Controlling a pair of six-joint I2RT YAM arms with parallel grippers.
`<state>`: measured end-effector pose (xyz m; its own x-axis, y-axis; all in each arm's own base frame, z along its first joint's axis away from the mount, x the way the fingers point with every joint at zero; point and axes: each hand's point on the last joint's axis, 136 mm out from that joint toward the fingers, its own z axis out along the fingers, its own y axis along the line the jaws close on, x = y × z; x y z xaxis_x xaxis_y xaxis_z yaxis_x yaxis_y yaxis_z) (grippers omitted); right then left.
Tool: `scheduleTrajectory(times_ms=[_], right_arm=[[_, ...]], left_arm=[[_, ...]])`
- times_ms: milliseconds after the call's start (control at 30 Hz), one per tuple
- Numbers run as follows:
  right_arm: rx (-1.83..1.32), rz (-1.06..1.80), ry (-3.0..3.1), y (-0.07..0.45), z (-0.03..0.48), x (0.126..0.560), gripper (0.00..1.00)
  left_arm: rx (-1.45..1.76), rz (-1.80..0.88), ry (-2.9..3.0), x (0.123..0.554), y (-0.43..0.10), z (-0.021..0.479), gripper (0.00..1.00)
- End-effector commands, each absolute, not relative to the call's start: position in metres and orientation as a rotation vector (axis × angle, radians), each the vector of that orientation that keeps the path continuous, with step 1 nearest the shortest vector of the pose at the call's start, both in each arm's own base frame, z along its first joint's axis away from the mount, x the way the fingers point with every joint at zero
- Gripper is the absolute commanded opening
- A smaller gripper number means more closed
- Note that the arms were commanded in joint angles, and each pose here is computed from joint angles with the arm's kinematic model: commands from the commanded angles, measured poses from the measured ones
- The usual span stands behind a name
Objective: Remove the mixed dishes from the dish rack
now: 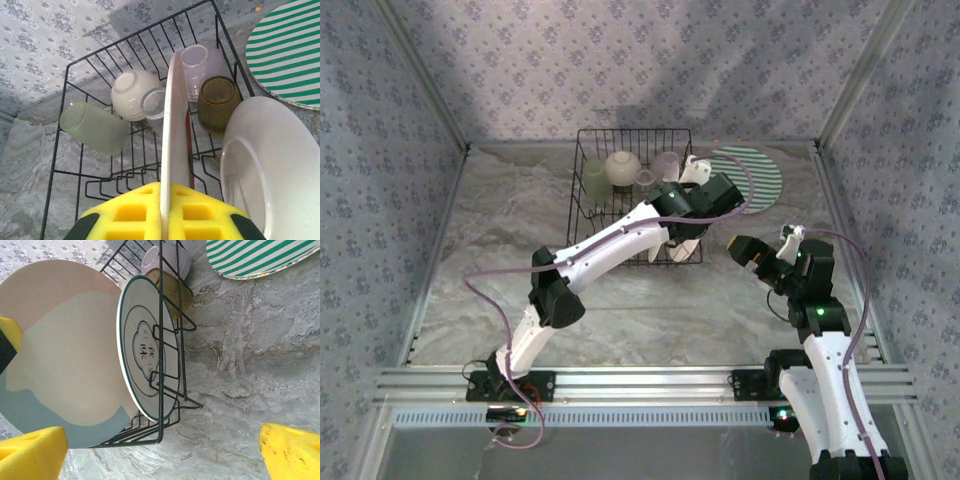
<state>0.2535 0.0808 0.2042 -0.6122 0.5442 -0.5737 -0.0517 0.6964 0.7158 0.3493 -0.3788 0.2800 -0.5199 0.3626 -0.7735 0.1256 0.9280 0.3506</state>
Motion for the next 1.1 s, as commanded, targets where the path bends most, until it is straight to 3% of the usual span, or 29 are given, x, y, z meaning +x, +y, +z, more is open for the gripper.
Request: scheduleTrajectory(times_ms=[0,567,1067], right_arm=[[0.353,0.935,2.049,0.086,0.209,0.252,1.0],[0.352,0.944,2.038,0.086,0.215,0.252,1.0],[0.335,0.961,2.02,0.09,0.225,0.25,1.0]], left_arm=[[0.364,0.338,2.089,0.338,-0.377,0.295,0.0],[0.346,0.257,1.995,0.318,-0.366,0.359,0.0],[0.326,0.238,1.957,0.308,-0.351,0.387,0.0]])
